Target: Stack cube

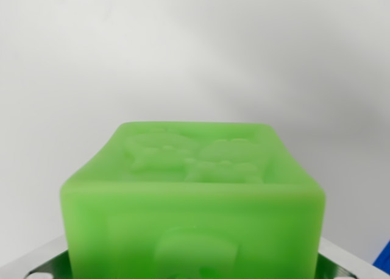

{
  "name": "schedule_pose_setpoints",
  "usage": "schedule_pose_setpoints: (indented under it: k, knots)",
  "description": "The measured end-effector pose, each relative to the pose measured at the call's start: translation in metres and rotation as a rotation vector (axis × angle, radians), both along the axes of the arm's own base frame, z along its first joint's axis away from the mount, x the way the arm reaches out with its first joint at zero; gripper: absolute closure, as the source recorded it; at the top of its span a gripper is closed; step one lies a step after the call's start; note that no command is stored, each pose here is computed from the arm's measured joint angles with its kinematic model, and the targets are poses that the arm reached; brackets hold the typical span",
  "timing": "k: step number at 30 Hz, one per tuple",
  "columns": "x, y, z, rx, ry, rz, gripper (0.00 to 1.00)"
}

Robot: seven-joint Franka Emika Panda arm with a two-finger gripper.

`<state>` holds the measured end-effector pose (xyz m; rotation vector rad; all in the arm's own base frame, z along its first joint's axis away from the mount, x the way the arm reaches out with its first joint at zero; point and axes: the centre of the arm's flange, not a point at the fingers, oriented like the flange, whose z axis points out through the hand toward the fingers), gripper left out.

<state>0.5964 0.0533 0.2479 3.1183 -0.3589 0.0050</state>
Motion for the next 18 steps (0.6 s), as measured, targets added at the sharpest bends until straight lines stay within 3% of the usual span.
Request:
schedule_pose_setpoints:
  k: [18]
  knots:
    - [0.0, -0.035, 0.005, 0.0, -0.0005, -0.059, 1.0]
